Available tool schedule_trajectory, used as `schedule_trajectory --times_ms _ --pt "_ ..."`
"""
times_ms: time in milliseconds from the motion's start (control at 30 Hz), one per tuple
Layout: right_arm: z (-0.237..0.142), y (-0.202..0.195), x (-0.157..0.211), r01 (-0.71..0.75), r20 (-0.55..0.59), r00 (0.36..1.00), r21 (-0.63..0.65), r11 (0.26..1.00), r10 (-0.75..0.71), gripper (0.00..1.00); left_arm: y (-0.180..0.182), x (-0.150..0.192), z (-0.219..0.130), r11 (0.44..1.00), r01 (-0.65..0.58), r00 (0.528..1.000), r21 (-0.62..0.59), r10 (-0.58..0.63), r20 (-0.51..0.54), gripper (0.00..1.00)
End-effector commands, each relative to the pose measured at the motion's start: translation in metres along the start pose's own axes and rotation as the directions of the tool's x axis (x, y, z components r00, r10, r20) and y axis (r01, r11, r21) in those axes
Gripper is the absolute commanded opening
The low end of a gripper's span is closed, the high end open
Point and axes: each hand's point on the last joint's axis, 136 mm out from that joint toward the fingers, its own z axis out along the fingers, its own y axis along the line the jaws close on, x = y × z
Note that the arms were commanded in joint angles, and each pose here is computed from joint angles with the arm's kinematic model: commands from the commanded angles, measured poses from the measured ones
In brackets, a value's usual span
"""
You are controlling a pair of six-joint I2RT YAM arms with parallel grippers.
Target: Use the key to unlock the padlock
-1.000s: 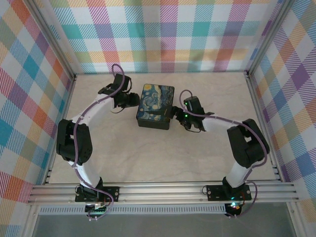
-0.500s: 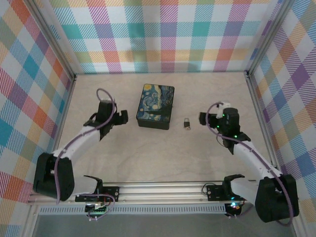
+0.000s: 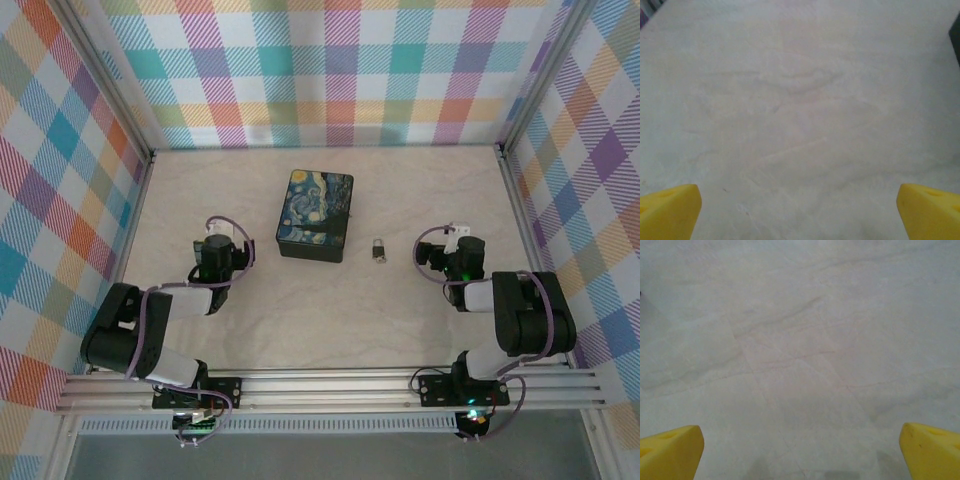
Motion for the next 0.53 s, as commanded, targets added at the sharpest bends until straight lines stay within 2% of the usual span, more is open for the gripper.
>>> schedule_trajectory --times_ms 0,33,67,133,167,500 --pt "0.002 0.000 -0.043 0.024 0.124 0.992 0.003 1.000 -0.024 1.00 0.019 -0.010 0.011 0.996 0.094 0.989 0.004 -0.094 0.115 1.00" --pt "0.002 0.001 -0.045 0.027 0.143 0.989 0.000 1.000 -0.027 1.00 0.018 -0.018 0.014 0.996 0.091 0.986 0.011 -0.091 0.141 1.00" --pt "0.002 0.001 -0.044 0.026 0.130 0.991 0.002 1.000 -0.026 1.00 0.016 -0.012 0.015 0.996 0.081 0.994 0.020 -0.083 0.065 1.00" --pt "0.002 0.002 -0.044 0.029 0.135 0.990 0.001 1.000 -0.029 1.00 0.016 -0.014 0.016 0.997 0.079 0.992 0.020 -0.081 0.093 1.00" --pt "0.002 0.002 -0.044 0.031 0.127 0.991 0.003 1.000 -0.031 1.00 0.015 -0.011 0.017 0.997 0.079 0.995 0.022 -0.080 0.063 1.00" --pt "0.002 0.013 -0.042 0.074 0.125 0.990 -0.042 0.996 -0.068 1.00 0.018 -0.011 0.019 0.996 0.090 0.994 0.023 -0.092 0.061 1.00"
